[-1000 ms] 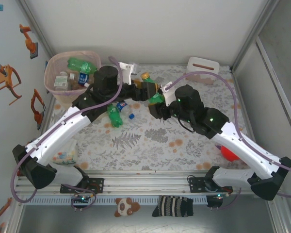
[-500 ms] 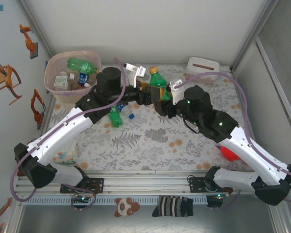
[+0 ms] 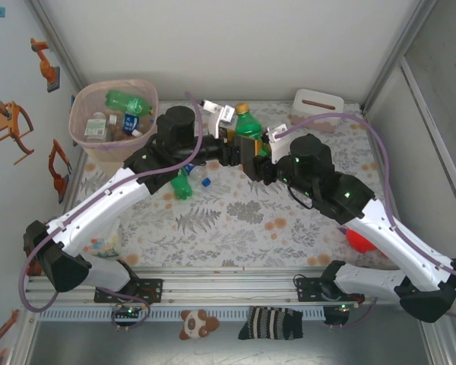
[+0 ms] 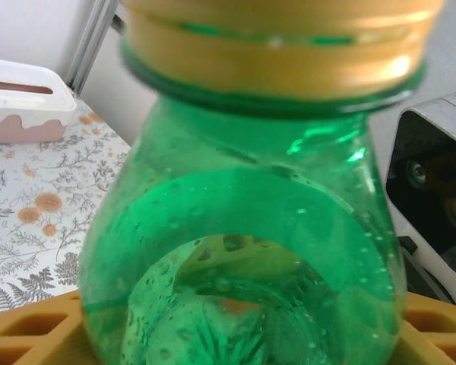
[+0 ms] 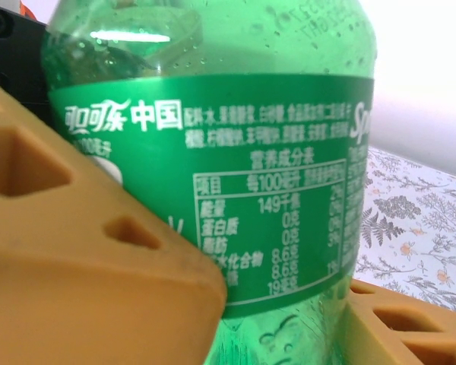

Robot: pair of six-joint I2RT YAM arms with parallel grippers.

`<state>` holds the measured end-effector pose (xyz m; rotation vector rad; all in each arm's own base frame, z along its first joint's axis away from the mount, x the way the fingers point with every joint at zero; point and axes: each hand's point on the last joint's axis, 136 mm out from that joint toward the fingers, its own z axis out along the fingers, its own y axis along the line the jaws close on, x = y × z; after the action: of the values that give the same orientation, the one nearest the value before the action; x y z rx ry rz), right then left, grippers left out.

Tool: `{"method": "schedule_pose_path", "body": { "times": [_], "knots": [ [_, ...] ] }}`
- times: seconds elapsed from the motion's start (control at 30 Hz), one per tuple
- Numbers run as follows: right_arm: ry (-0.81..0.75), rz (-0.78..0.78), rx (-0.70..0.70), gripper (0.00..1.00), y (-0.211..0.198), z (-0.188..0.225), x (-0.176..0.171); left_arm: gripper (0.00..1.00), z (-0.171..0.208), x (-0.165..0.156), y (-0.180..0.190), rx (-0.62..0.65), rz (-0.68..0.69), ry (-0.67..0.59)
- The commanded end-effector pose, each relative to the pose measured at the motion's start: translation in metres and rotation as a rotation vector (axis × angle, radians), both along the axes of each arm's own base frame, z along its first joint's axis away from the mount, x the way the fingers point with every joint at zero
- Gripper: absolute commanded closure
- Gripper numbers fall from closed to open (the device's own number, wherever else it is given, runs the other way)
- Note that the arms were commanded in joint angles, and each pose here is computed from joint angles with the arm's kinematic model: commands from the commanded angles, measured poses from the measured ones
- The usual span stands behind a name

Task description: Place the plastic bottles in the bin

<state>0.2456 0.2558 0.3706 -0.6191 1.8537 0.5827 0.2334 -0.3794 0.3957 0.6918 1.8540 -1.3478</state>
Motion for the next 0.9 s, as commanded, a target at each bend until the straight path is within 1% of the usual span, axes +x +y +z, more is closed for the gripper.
{"method": "schedule_pose_path", "body": {
  "times": [0.0,0.1,0.23,0.3,0.4,0.57,0.77,0.87],
  "knots": [
    [-0.051,-0.013,0.087,0.54,-0.006,0.03,-0.002,0.32,0.012,-0.003,-0.001,-0.019,-0.005,-0.036],
    [-0.05,-0.012,0.085,0.49,-0.007,0.03,-0.003,0.34,0.012,-0.001,0.001,-0.018,0.017,-0.036],
    [-0.047,-0.014,0.077,0.31,-0.01,0.03,-0.005,0.37,0.014,0.005,0.007,-0.009,0.064,-0.048],
    [-0.047,-0.013,0.077,0.27,-0.012,0.03,-0.008,0.38,0.015,0.009,0.011,0.0,0.093,-0.056],
    [-0.049,-0.014,0.08,0.25,-0.016,0.032,-0.011,0.38,0.015,0.017,0.02,0.021,0.146,-0.062],
    [-0.068,-0.021,0.088,0.24,-0.025,0.037,-0.017,0.39,0.017,0.037,0.045,0.058,0.247,-0.046],
    [-0.081,-0.038,0.069,0.24,-0.033,0.037,-0.019,0.39,0.023,0.065,0.101,0.099,0.415,-0.012],
    [-0.079,-0.039,0.064,0.24,-0.033,0.036,-0.018,0.39,0.028,0.078,0.138,0.102,0.516,0.023]
  ]
}}
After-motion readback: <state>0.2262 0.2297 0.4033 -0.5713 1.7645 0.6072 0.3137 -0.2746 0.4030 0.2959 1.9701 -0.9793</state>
